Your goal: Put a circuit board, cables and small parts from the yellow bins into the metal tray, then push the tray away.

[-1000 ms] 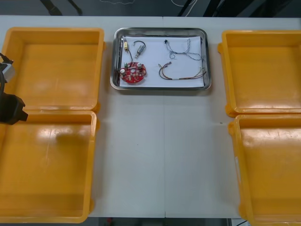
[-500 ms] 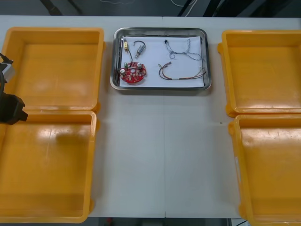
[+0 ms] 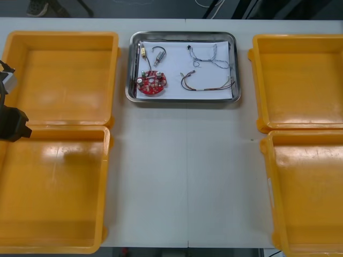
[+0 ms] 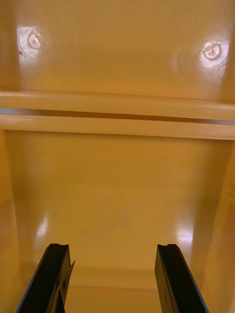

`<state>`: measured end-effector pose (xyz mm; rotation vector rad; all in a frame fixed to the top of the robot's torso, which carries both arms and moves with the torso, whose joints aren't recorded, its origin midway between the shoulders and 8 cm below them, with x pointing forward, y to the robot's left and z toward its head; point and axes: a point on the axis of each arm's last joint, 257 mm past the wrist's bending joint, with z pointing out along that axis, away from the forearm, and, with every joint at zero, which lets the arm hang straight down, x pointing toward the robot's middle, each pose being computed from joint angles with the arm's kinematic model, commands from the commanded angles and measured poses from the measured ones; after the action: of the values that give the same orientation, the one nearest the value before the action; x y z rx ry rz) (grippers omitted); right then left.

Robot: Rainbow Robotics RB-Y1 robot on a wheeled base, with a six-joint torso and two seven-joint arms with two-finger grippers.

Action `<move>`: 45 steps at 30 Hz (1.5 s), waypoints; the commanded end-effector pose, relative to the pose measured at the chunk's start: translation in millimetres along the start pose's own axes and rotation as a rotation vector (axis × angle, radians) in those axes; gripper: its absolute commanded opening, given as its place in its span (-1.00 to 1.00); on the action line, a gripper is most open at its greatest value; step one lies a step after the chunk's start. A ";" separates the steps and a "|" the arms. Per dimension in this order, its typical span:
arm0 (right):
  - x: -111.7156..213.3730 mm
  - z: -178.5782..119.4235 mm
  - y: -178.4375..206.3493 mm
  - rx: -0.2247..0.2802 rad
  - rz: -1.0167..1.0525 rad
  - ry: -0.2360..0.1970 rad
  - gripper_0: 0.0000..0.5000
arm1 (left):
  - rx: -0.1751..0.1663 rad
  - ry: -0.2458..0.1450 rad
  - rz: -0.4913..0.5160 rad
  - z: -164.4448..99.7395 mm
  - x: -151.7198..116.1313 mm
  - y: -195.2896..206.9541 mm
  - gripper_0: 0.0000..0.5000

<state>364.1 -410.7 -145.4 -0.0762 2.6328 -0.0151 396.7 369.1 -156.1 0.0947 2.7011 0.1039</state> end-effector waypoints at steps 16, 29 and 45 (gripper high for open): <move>2.3 -4.5 -4.0 0.028 -0.017 0.017 1.00 | -0.049 -0.021 -0.019 -13.5 -1.4 16.9 1.00; 2.3 -4.5 -4.0 0.028 -0.017 0.017 1.00 | -0.049 -0.021 -0.019 -13.5 -1.4 16.9 1.00; 2.3 -4.5 -4.0 0.028 -0.017 0.017 1.00 | -0.049 -0.021 -0.019 -13.5 -1.4 16.9 1.00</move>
<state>364.1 -410.7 -145.4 -0.0762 2.6328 -0.0151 396.7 369.1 -156.1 0.0947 2.7011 0.1039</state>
